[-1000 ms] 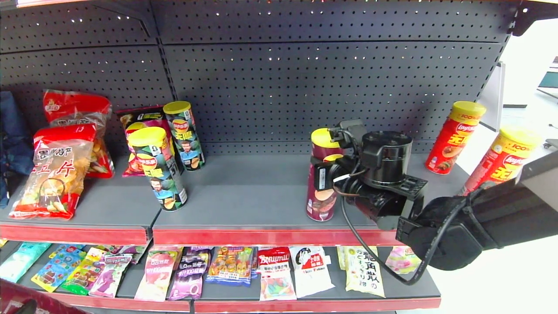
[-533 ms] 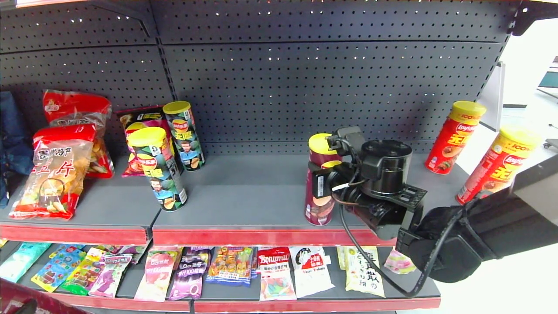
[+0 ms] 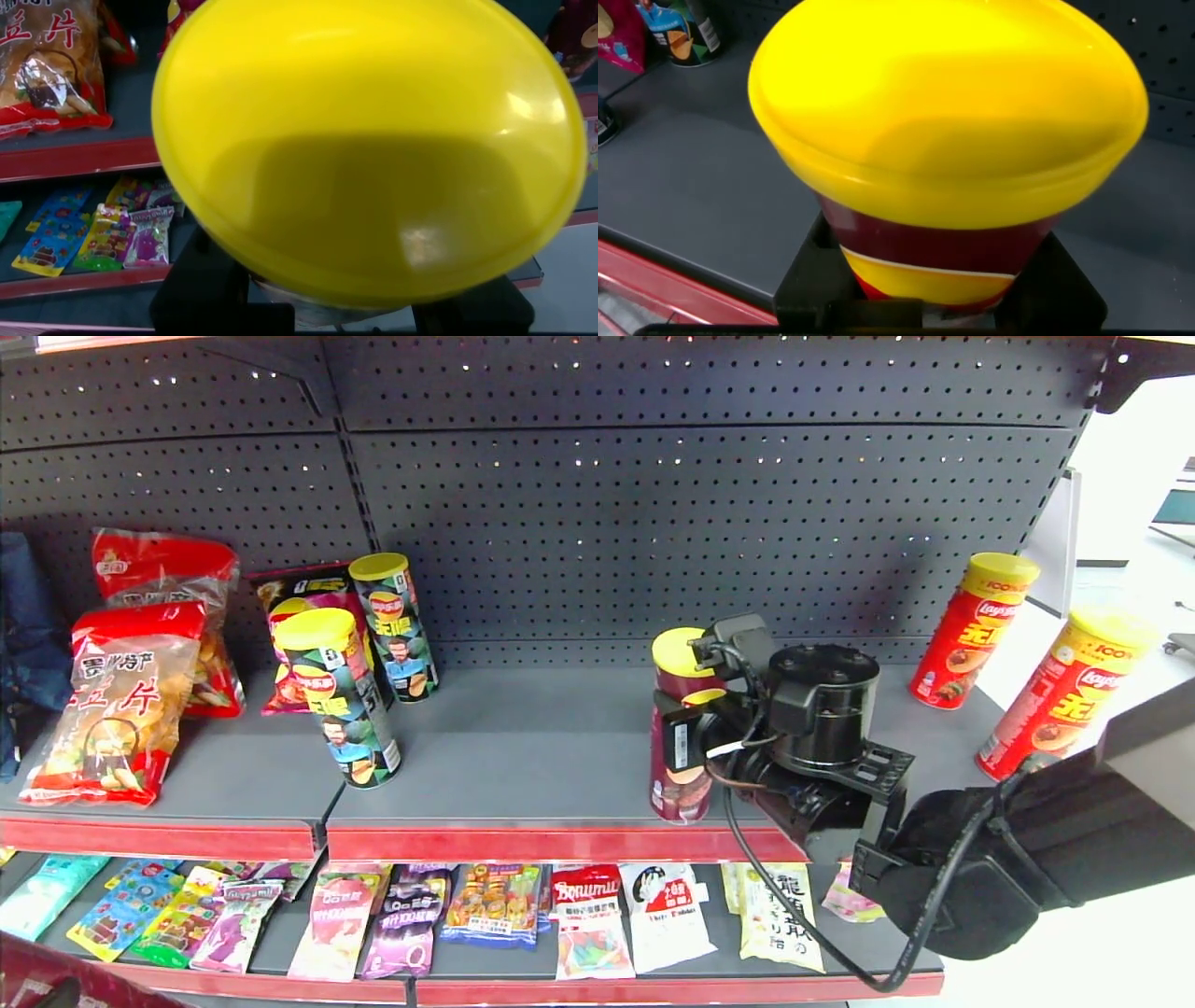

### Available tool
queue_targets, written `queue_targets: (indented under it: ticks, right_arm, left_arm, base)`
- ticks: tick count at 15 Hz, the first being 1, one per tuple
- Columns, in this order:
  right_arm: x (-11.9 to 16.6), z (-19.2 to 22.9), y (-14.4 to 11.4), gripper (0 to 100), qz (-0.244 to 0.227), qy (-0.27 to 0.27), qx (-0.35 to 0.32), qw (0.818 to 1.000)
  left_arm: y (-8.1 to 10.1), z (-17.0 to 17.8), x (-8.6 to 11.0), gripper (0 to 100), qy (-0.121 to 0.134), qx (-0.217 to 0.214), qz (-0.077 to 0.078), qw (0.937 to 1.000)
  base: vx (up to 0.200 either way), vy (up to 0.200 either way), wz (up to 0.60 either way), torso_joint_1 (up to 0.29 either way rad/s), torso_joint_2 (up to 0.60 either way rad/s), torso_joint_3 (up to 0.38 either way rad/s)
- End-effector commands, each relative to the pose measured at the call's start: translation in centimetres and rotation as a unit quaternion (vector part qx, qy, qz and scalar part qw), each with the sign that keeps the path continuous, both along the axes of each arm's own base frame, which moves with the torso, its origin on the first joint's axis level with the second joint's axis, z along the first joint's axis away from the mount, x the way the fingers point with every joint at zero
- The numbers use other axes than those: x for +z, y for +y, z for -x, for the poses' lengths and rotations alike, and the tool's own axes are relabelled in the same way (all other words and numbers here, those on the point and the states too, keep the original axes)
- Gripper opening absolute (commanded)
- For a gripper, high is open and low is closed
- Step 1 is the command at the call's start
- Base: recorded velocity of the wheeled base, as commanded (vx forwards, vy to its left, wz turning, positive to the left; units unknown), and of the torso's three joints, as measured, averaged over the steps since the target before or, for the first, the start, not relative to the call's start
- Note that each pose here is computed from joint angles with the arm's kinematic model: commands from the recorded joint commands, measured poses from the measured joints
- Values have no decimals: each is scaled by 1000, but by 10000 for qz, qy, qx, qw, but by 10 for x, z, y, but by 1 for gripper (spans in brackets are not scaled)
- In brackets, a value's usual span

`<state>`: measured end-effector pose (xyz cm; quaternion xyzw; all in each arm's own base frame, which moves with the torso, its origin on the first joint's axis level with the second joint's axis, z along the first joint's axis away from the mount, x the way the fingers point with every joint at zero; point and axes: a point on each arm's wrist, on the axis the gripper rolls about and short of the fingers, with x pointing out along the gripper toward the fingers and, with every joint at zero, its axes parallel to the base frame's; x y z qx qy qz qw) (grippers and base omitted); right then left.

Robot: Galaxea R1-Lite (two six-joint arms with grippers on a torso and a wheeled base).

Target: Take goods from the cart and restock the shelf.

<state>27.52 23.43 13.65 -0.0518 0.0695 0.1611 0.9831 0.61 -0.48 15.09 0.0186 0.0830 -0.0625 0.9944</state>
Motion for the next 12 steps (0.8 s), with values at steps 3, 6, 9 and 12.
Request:
queue_targets:
  ticks: [3, 6, 9, 12]
  right_arm:
    - [-2, -1, 1, 0, -40, -78, 3, 10000]
    - [-6, 1, -1, 0, 80, -59, 8, 10000]
    - [-6, 4, -2, 0, 108, -39, 25, 9999]
    - [-6, 6, -2, 0, 77, -73, 47, 9999]
  left_arm:
    - [0, 0, 0, 0, 6, 0, 1, 10000]
    - [0, 0, 0, 0, -1, 0, 0, 10000]
    - [0, 0, 0, 0, -1, 0, 0, 10000]
    - [0, 0, 0, 0, -1, 0, 0, 10000]
  base:
    - [0, 0, 0, 0, 0, 0]
    - [0, 0, 0, 0, 0, 0]
    - [0, 0, 0, 0, 0, 0]
    - [0, 0, 0, 0, 0, 0]
